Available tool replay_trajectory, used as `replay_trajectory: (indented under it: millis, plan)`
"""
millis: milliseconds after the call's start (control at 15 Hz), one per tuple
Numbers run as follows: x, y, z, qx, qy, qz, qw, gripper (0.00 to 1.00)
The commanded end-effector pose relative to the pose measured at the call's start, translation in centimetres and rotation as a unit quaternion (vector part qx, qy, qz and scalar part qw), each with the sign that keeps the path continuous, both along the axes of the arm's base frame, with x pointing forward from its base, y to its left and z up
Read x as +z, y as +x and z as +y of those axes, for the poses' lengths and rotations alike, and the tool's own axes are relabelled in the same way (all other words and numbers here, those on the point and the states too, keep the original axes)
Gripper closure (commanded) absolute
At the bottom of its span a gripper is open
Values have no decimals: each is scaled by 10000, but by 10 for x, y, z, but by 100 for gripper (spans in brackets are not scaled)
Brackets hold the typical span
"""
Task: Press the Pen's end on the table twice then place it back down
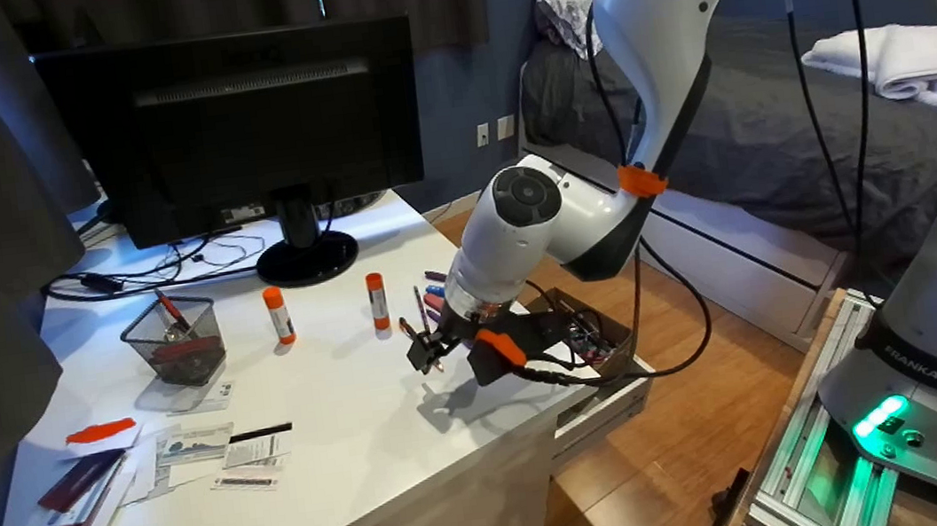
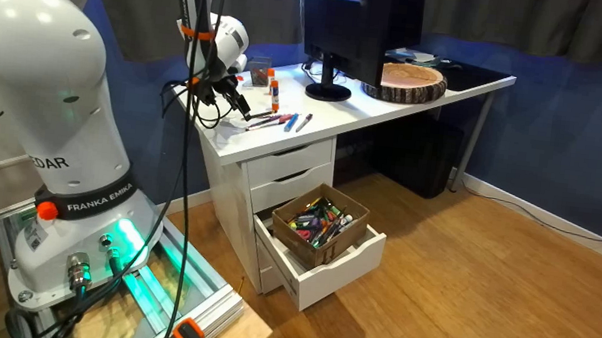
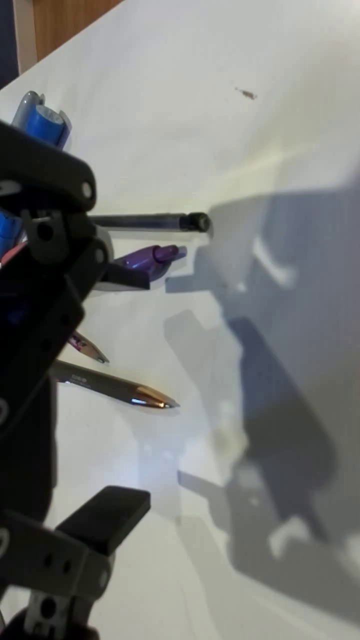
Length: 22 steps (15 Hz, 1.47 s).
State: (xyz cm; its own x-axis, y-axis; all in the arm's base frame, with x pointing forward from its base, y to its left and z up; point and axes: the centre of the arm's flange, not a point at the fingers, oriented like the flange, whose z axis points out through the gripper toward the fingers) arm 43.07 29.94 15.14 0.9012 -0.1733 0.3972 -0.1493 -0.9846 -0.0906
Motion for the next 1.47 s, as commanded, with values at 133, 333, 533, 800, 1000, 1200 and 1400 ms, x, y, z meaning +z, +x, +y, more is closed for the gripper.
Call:
replay_trajectory:
  millis: [133,333,533,800,1000,1200,1400]
  plan:
    - [-20,17,15,-242,56,-285,9993,0]
    - [-23,21,18,-354,74,-332,9988,7]
    - [-25,26,18,-494,35,-477,9976,32]
    - [-27,31,18,-633,-13,-542,9965,51]
    - [-28,31,18,-648,-66,-488,9967,80]
    - [-20,30,20,-593,4,-424,9973,98]
    - [8,26,16,-616,220,-122,9978,97]
